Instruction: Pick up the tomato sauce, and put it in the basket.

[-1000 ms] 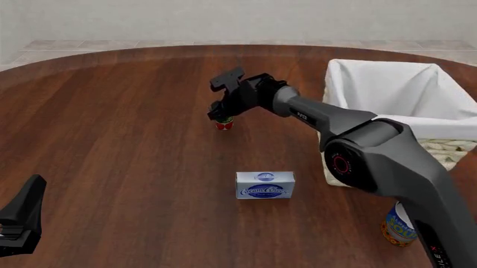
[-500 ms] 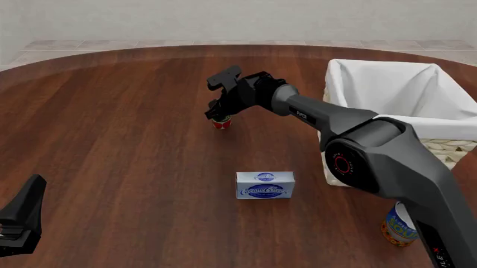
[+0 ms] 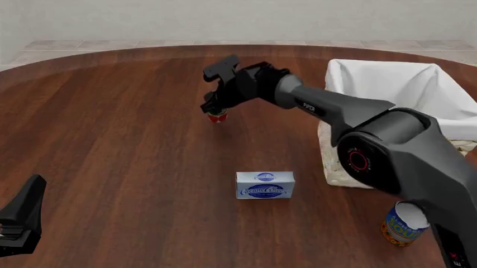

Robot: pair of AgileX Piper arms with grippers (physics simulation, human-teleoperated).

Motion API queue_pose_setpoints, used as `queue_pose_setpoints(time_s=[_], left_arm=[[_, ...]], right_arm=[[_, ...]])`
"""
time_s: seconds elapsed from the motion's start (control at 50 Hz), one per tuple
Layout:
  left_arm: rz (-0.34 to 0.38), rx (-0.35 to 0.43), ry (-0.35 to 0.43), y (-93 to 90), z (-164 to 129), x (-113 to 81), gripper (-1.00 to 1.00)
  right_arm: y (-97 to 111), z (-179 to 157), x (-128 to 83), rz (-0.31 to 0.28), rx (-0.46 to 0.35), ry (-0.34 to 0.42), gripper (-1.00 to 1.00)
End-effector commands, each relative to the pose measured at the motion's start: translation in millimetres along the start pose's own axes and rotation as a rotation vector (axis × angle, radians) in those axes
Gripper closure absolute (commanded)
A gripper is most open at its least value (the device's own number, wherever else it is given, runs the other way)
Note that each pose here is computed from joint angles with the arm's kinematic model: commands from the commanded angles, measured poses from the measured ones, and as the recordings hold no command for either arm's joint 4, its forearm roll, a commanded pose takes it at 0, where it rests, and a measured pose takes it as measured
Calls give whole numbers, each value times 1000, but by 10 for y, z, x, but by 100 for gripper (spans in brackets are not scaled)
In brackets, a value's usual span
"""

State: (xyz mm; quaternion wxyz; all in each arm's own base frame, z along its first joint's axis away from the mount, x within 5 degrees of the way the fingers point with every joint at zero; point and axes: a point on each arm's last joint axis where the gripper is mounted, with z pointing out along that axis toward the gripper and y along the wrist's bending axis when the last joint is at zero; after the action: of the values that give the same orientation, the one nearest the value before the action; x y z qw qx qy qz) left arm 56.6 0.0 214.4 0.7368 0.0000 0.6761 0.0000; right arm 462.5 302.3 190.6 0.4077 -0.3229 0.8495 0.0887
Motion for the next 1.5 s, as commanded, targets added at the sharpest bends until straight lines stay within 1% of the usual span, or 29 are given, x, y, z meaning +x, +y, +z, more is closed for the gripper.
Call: queue_pose_setpoints(time_s=[0.02, 0.3, 0.54, 0.64, 0.8, 1.0, 1.16, 1.5], left_arm=[[0, 0, 0, 0, 0, 0, -100], [0, 0, 0, 0, 0, 0, -100], [0, 0, 0, 0, 0, 0, -100], [0, 0, 0, 0, 0, 0, -100], [0, 0, 0, 0, 0, 0, -100], [0, 0, 0, 0, 0, 0, -100], [0, 0, 0, 0, 0, 0, -100], [0, 0, 0, 0, 0, 0, -100]], right_arm=[[65, -262, -88, 7, -7, -36, 100], [117, -498, -136, 0, -12, -65, 100], [203, -730, -184, 0, -24, -95, 100], [288, -868, -227, -1, -37, -114, 100], [306, -991, -256, -4, -40, -131, 100], [290, -1181, -257, -3, -36, -153, 100], [238, -1376, -279, 1, -27, -177, 100], [148, -1811, -283, 22, -9, -232, 100]])
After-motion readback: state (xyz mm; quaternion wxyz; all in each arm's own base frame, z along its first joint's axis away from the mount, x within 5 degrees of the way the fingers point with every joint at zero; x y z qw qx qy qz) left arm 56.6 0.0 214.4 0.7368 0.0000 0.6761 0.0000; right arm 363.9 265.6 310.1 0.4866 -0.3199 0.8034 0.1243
